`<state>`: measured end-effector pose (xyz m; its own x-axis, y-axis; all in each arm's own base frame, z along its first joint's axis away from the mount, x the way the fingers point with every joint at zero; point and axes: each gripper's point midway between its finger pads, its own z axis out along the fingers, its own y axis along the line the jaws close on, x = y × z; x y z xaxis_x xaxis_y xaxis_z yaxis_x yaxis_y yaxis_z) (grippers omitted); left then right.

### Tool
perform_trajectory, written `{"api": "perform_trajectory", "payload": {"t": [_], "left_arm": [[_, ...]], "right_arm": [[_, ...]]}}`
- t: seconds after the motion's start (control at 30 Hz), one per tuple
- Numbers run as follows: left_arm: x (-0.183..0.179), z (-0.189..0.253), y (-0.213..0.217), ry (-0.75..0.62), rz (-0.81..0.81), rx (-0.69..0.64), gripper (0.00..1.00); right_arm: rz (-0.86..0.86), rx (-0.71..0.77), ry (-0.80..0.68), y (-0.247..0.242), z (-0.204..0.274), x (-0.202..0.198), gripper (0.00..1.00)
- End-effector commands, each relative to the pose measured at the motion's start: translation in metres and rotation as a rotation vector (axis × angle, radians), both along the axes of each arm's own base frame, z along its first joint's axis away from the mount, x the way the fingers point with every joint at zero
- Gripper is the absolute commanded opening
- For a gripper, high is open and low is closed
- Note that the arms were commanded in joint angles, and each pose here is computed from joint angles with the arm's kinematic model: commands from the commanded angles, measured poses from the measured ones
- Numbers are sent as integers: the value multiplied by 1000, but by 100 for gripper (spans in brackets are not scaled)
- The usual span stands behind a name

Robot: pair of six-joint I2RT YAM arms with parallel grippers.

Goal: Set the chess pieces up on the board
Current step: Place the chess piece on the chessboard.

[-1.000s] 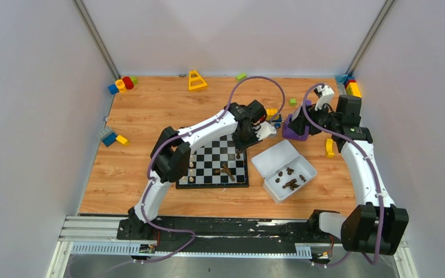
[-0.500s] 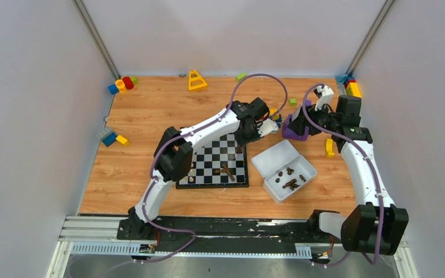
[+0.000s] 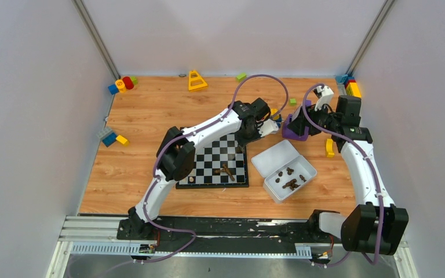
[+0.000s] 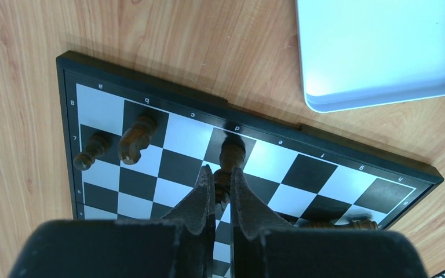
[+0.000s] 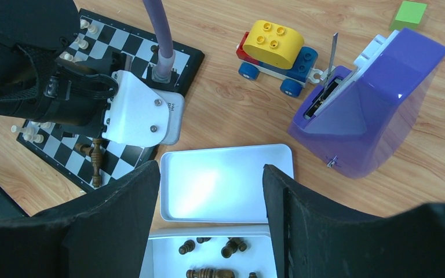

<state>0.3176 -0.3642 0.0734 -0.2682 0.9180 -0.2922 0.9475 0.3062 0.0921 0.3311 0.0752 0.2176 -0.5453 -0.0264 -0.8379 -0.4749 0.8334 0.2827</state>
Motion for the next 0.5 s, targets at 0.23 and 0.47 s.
{"api": "perform_trajectory", "payload": {"t": [0.23, 0.47], "left_arm": [[6, 3, -7, -28, -1, -4, 16], [8, 7, -7, -36, 1, -7, 30]], "right_arm": [[29, 17, -14, 4, 3, 1, 66], [29, 18, -10, 5, 2, 1, 66]]}}
